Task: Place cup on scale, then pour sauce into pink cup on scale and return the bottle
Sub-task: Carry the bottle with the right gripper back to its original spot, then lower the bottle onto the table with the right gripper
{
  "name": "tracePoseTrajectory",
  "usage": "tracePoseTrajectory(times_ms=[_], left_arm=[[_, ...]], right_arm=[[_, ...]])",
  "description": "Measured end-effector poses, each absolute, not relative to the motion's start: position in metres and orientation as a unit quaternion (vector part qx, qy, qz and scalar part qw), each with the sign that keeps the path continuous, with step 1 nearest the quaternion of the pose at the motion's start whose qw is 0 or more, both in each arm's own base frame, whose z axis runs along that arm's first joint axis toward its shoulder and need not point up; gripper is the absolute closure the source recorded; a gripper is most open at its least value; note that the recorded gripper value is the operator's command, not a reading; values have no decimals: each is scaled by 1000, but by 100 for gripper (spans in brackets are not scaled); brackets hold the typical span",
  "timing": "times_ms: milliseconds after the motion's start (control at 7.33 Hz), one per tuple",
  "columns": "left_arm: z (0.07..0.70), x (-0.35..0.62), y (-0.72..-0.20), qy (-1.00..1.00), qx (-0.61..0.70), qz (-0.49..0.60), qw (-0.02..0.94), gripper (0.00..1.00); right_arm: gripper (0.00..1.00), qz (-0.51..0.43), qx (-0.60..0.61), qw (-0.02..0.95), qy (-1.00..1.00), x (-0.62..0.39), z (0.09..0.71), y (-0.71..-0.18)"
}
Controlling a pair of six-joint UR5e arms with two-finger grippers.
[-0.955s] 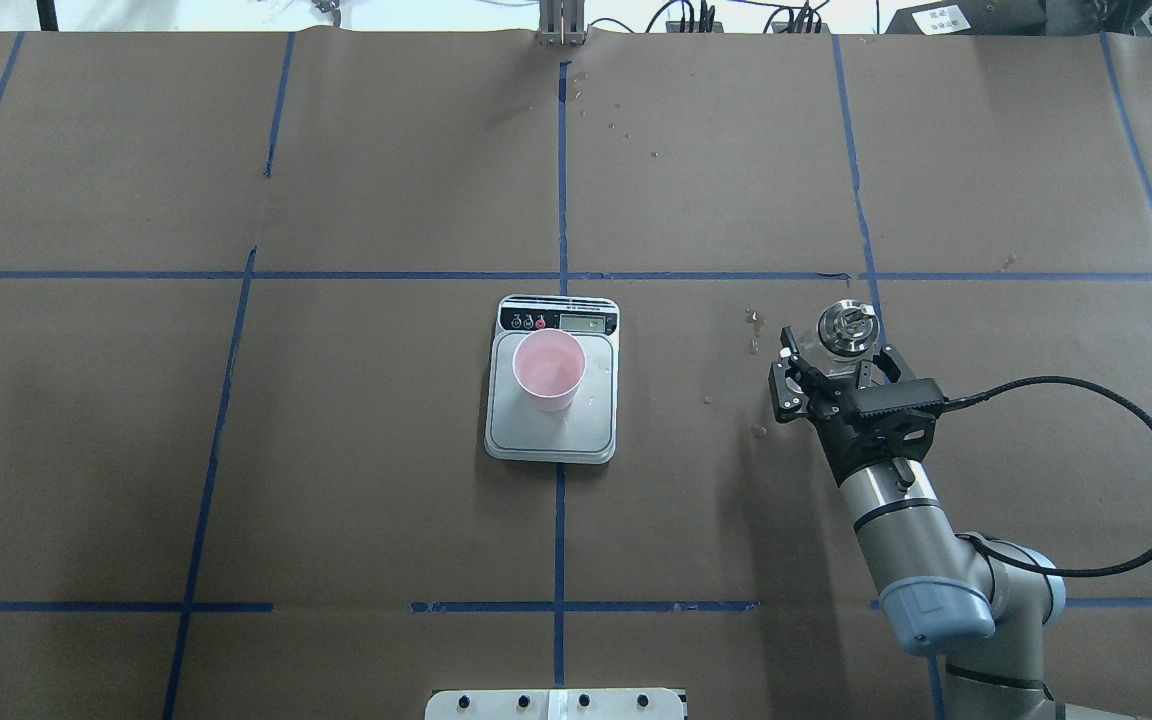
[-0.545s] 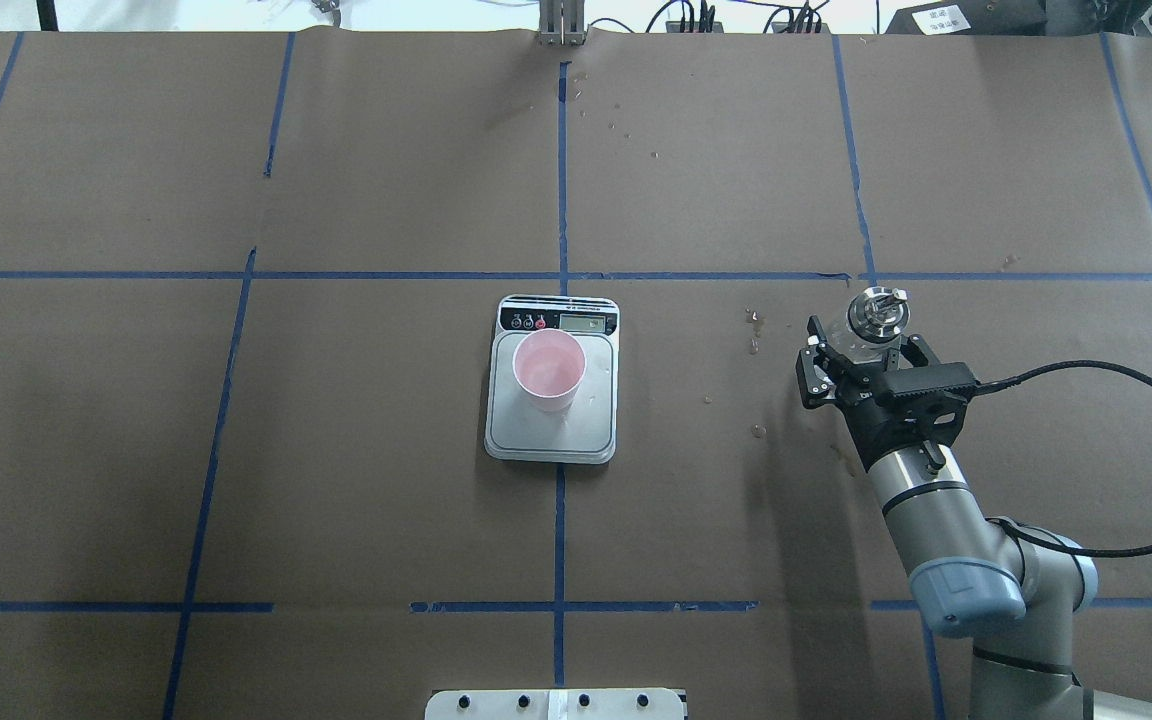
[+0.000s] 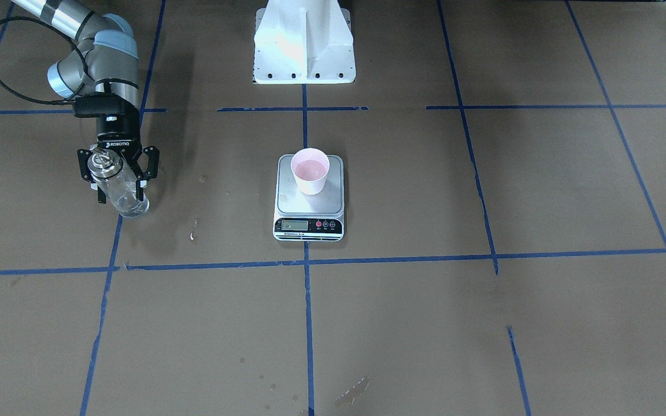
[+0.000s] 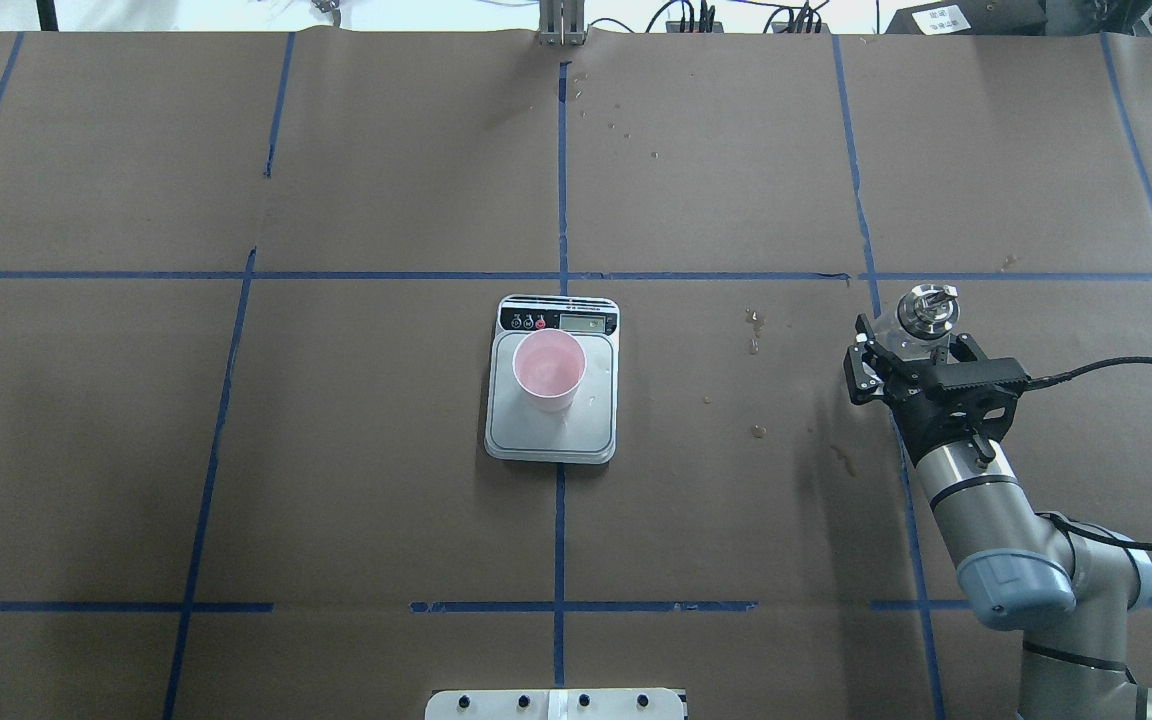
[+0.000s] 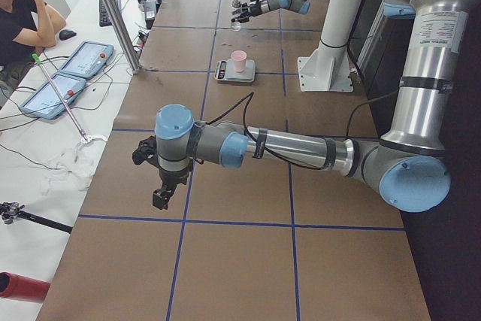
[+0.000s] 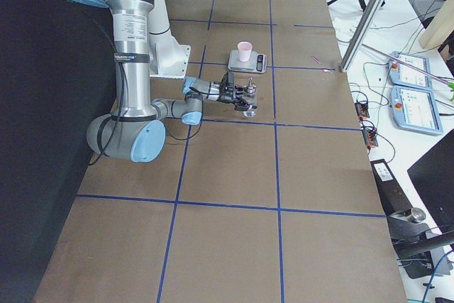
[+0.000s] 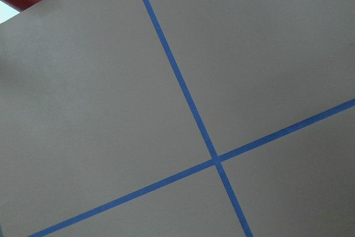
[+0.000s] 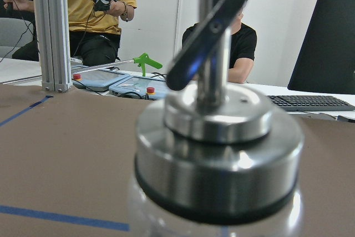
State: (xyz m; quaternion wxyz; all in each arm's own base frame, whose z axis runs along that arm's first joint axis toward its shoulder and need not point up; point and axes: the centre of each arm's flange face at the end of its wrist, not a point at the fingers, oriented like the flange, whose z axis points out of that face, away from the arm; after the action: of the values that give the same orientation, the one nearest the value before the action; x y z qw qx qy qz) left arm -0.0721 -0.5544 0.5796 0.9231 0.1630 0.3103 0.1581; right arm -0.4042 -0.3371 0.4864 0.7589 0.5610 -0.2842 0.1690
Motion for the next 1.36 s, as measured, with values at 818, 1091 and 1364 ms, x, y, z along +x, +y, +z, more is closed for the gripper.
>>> tracePoseTrajectory(times_ms=[818, 1091, 1364], left_arm=[[580, -72, -555, 310, 162, 158, 924, 0], [582, -72, -554, 310, 161, 157, 924, 0], [583, -72, -555, 310, 160, 157, 924, 0]], right_arm=[[100, 162, 520, 780, -308, -392, 509, -338], [100, 163, 515, 780, -316, -389, 504, -339], [88, 174, 511, 776, -327, -384, 499, -338]])
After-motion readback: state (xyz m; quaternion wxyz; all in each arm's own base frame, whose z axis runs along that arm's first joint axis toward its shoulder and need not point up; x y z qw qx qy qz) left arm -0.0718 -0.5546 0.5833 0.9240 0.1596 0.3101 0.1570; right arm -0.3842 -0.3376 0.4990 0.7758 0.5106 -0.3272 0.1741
